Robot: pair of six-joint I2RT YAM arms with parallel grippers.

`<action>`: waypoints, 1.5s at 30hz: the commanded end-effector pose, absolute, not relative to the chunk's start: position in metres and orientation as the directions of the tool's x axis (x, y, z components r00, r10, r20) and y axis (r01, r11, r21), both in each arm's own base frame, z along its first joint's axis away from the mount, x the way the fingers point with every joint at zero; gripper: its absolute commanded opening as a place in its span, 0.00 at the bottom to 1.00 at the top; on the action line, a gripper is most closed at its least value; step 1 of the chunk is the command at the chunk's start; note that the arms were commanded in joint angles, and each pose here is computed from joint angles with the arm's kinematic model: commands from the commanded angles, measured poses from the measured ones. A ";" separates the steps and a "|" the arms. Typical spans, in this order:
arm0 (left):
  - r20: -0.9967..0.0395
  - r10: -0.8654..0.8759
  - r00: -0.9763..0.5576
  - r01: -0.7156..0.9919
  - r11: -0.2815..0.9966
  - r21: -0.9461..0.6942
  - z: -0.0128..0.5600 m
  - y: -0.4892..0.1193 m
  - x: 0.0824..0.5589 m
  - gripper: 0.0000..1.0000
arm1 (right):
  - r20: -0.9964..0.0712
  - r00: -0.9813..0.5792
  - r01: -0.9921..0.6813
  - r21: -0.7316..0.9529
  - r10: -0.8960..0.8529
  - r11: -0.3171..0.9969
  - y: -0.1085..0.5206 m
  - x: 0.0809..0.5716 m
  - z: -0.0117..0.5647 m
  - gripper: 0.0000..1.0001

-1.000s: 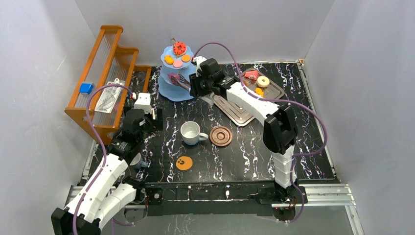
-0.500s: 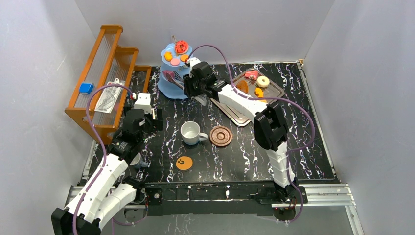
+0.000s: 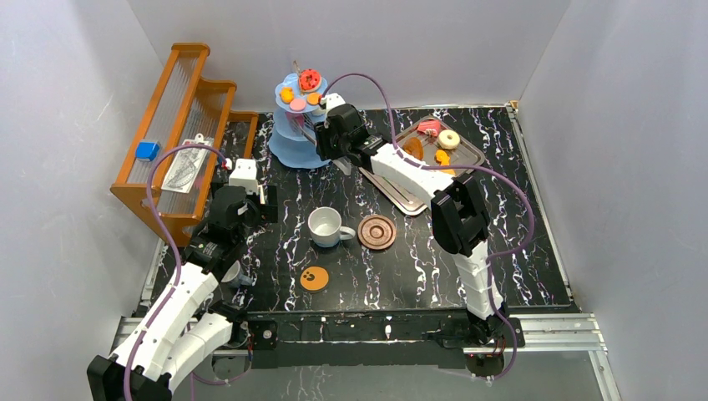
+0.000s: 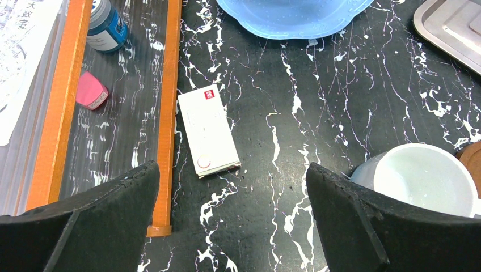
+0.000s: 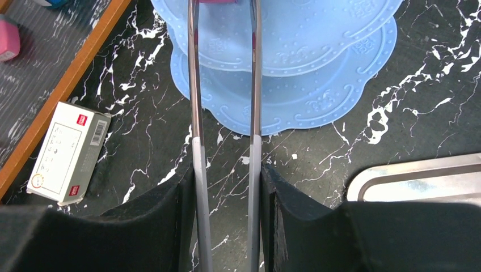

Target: Serve the afternoon tea

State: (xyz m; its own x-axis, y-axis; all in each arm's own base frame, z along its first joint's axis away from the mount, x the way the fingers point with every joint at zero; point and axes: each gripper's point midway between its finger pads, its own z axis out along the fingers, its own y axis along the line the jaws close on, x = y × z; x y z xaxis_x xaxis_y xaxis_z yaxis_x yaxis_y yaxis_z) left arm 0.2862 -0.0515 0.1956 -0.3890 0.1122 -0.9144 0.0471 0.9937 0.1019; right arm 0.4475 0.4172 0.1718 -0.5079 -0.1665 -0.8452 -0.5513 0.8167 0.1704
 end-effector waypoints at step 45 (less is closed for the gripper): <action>-0.937 0.099 -0.334 0.033 0.995 0.093 0.212 -0.049 0.284 0.98 | -0.916 -0.369 -0.543 0.076 -0.156 0.837 0.425 0.451 0.249 0.56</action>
State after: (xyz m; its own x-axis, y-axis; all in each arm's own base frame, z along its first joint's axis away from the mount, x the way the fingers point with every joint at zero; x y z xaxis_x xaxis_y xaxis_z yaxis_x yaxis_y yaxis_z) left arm 0.2842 -0.0505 0.2022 -0.3676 0.1077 -0.9237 0.0459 0.9942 0.0976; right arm 0.4588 0.4332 0.1629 -0.4669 -0.2447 -0.8498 -0.5450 0.8364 0.0586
